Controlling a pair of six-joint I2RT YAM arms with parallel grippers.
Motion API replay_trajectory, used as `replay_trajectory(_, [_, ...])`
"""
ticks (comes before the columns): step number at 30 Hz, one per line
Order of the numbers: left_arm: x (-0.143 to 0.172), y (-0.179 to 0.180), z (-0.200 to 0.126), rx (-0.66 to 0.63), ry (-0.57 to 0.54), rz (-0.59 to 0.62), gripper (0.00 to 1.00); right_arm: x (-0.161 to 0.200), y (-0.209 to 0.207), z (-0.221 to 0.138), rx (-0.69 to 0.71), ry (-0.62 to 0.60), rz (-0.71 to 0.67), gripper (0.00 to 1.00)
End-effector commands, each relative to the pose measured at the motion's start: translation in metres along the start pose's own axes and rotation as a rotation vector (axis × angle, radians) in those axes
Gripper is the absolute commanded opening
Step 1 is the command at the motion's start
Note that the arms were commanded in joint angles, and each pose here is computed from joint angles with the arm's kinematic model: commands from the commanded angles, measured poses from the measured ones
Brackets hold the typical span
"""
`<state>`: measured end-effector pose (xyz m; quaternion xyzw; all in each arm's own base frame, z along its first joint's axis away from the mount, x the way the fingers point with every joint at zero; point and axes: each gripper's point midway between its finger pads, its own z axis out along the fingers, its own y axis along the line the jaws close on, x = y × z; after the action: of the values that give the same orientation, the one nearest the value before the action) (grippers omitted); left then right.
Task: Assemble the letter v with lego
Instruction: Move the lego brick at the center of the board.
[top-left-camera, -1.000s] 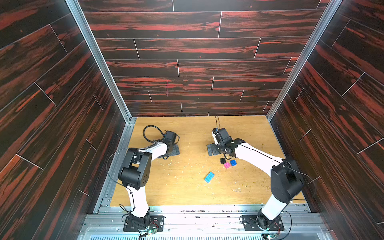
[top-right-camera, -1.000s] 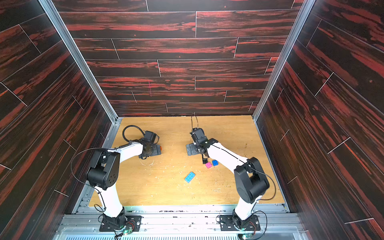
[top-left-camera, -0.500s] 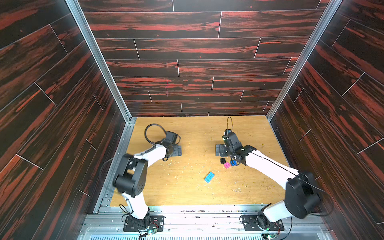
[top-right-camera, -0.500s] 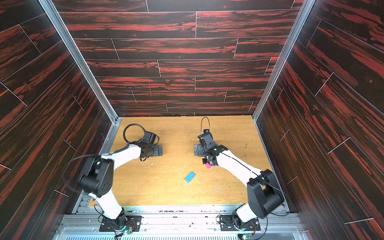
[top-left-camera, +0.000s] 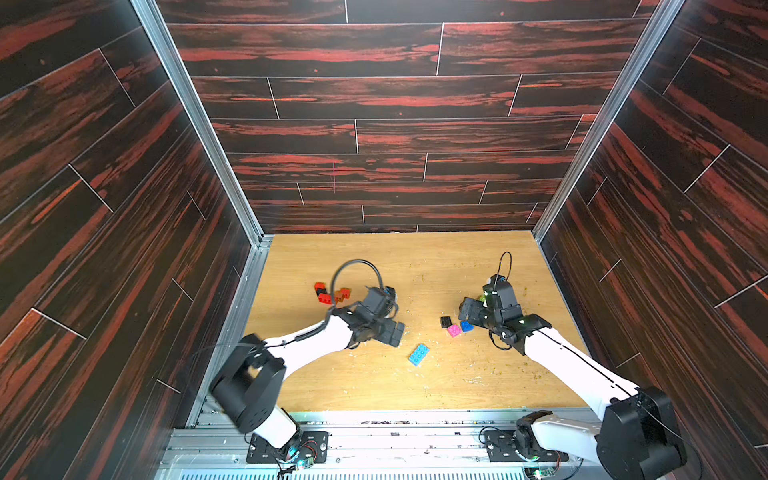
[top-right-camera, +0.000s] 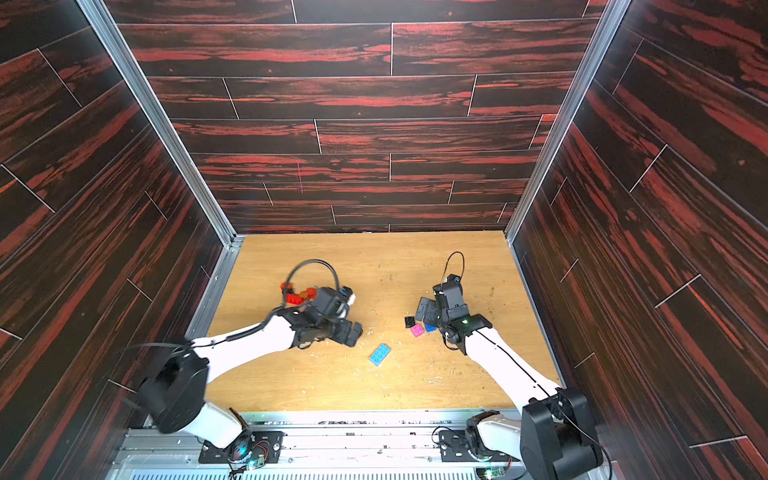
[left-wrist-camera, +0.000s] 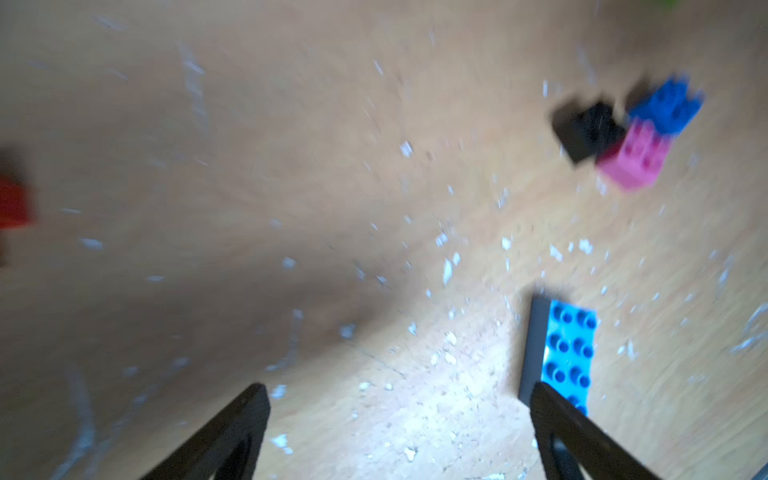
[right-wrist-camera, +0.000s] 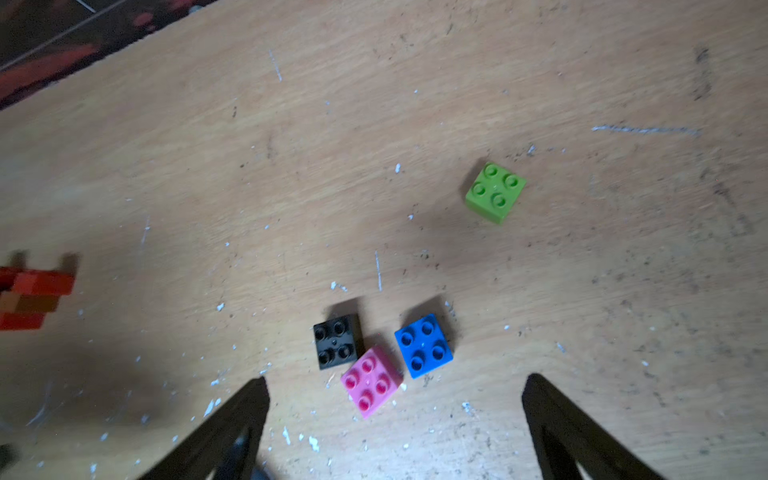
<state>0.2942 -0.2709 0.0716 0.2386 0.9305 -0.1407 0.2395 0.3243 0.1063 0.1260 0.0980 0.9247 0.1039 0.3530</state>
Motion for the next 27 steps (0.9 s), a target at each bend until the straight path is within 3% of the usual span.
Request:
replay_trajectory(1, [0.005, -0.029, 0.012, 0.038, 0.055, 0.133, 1.0, 0.009, -0.001, -0.005, -0.033, 0.004, 0.024, 0.98])
replay_trajectory(6, [0.018, -0.059, 0.035, 0.077, 0.121, 0.226, 1.0, 0.017, -0.011, -0.009, -0.011, 0.002, 0.026, 0.97])
replay_trajectory(15, [0.039, -0.072, 0.059, 0.081, 0.188, 0.264, 0.98, 0.024, -0.012, 0.0, -0.003, 0.037, 0.02, 0.97])
replay_trajectory(20, [0.044, -0.064, 0.07, 0.035, 0.218, 0.274, 0.85, 0.025, -0.01, 0.001, -0.011, 0.043, 0.022, 0.96])
replay_trajectory(22, [0.047, -0.066, 0.071, 0.047, 0.229, 0.275, 0.72, 0.026, -0.011, 0.002, -0.007, 0.046, 0.019, 0.95])
replay_trajectory(27, [0.054, -0.065, 0.073, 0.046, 0.262, 0.276, 0.51, 0.027, -0.01, 0.003, -0.015, 0.051, 0.025, 0.95])
